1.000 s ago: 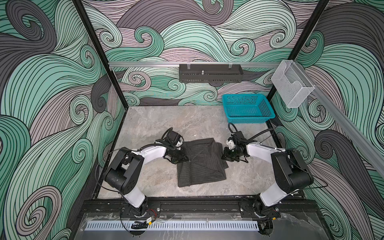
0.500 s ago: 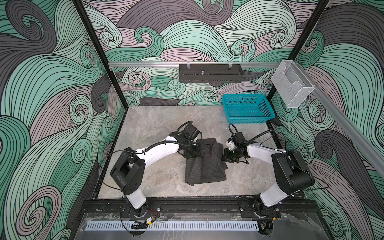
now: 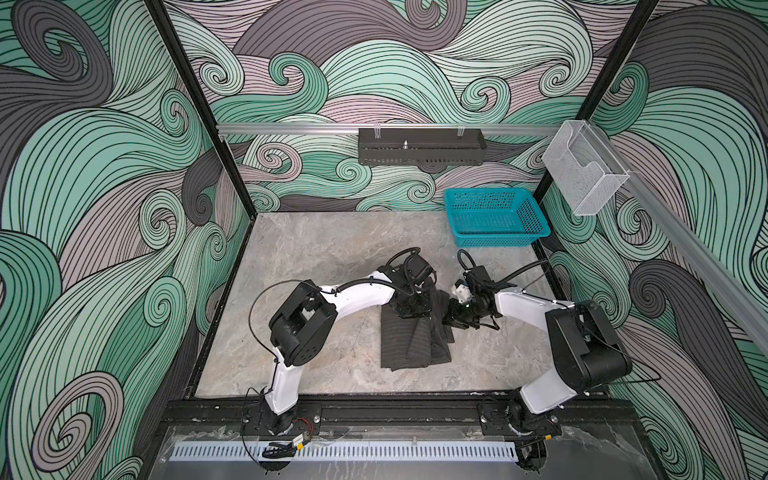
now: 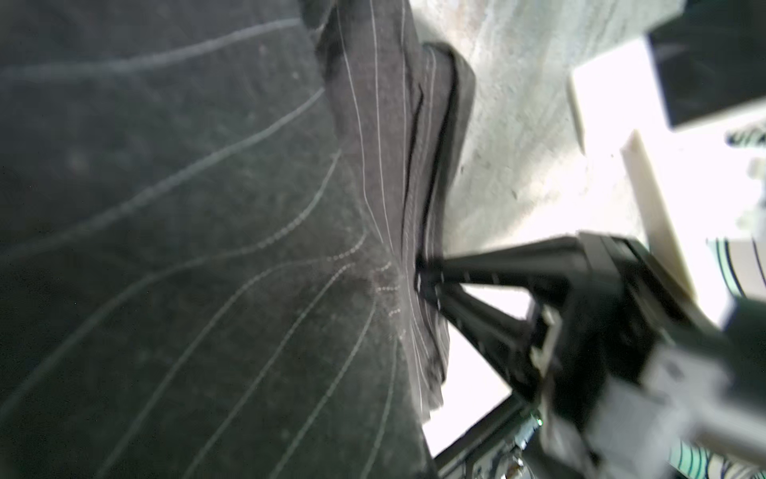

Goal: Fold and stack the long sleeve shirts

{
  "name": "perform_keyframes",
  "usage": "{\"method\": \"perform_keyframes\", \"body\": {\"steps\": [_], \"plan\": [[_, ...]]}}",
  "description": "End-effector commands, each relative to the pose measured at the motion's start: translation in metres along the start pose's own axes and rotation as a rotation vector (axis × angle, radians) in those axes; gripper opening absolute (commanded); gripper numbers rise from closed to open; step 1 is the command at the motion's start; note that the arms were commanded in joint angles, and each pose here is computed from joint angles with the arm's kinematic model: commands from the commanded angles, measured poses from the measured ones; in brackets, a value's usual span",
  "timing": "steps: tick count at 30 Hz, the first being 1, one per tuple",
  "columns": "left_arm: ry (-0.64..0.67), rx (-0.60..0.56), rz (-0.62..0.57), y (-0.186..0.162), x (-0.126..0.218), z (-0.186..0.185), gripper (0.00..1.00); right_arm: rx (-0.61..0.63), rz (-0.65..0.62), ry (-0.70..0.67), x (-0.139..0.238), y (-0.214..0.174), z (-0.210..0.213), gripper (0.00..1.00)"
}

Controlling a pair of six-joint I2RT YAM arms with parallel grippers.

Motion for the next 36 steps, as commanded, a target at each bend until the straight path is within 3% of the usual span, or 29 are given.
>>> {"method": "perform_keyframes", "body": {"steps": [1, 9, 17, 27, 31, 36], "plan": [[-0.019, -0.01, -0.017, 0.008, -0.006, -0.005, 0.01, -0.003, 0.022, 0.011, 0.005, -0.006, -0.001, 0.23], [-0.009, -0.033, -0.013, 0.007, -0.002, -0.002, 0.0, -0.046, -0.024, -0.006, 0.013, -0.002, -0.014, 0.32], [-0.033, -0.095, -0.028, 0.018, 0.007, -0.023, 0.0, -0.063, 0.051, -0.006, -0.011, 0.002, -0.023, 0.15], [-0.01, -0.101, 0.033, 0.02, -0.02, -0.019, 0.0, -0.054, 0.041, -0.022, -0.006, -0.001, -0.024, 0.14], [0.029, -0.103, 0.036, 0.022, -0.023, -0.015, 0.13, -0.038, -0.017, -0.042, 0.01, -0.002, -0.02, 0.16], [-0.019, -0.136, 0.018, 0.025, -0.009, -0.022, 0.43, -0.017, -0.115, -0.061, 0.04, -0.003, -0.011, 0.29]]}}
Point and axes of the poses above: each gripper's point midway between its finger pads, its own x axis back along the fingers, its own z axis along the line the jaws close on, y = z × x, the point moved 10 cm from there along x, back along the fingers, and after that the axes turned 14 degrees about -x, right-handed, at the moved point
